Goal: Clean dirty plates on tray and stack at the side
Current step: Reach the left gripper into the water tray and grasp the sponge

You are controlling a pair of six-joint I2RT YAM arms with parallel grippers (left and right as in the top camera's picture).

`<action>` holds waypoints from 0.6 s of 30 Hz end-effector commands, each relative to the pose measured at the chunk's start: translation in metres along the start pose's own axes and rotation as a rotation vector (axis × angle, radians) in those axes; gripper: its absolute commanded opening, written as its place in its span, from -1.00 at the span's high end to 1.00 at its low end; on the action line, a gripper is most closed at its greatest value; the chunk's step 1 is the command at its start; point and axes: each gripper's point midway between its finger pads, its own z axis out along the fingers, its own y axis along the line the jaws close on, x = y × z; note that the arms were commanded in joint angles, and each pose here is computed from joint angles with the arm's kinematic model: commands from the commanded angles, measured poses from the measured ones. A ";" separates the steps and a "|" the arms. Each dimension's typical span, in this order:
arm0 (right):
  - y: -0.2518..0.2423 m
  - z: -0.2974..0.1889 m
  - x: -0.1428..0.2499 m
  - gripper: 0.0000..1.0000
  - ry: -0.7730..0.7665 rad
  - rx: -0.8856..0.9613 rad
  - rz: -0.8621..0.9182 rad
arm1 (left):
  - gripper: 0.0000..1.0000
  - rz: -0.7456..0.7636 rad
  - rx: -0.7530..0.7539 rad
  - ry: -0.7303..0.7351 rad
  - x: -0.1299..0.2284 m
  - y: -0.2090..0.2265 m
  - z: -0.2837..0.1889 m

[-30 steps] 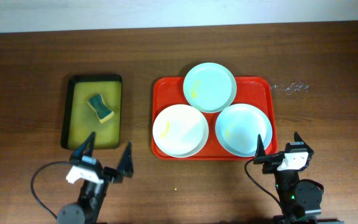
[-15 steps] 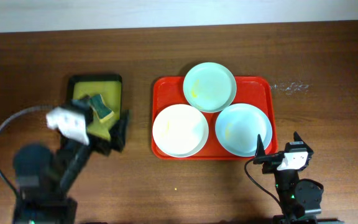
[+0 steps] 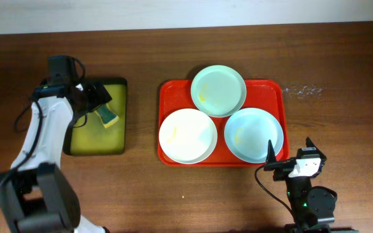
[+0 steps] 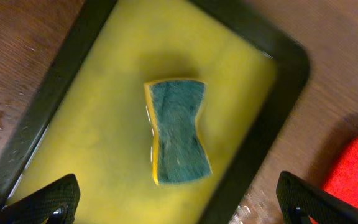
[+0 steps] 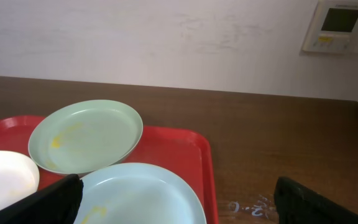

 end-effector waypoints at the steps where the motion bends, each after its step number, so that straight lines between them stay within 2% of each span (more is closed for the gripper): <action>1: -0.001 0.000 0.003 -0.97 0.005 0.004 0.004 | -0.98 -0.051 -0.053 0.076 0.008 0.010 0.047; 2: -0.001 0.000 0.003 -0.97 0.006 0.003 0.004 | -1.00 -0.052 -0.059 0.088 0.010 0.011 0.057; 4: -0.001 0.000 0.003 -0.97 0.006 0.004 0.004 | -0.67 -0.052 -0.069 0.105 0.013 0.013 0.075; 6: -0.001 0.000 0.003 -0.98 0.006 0.003 0.004 | -0.67 -0.052 -0.070 0.109 0.014 0.013 0.083; 10: -0.001 0.000 0.003 -0.97 0.006 0.003 0.004 | -0.34 -0.050 -0.073 0.089 0.010 0.014 0.085; 16: -0.001 0.000 0.003 -0.97 0.005 0.003 0.004 | -0.34 -0.047 -0.102 0.117 0.018 0.019 0.103; 17: -0.001 0.000 0.003 -0.97 0.006 0.003 0.004 | -0.32 -0.046 -0.104 0.120 0.019 0.020 0.105; 18: -0.001 0.000 0.003 -0.97 0.006 0.003 0.004 | -0.16 -0.046 -0.101 0.114 0.018 0.019 0.105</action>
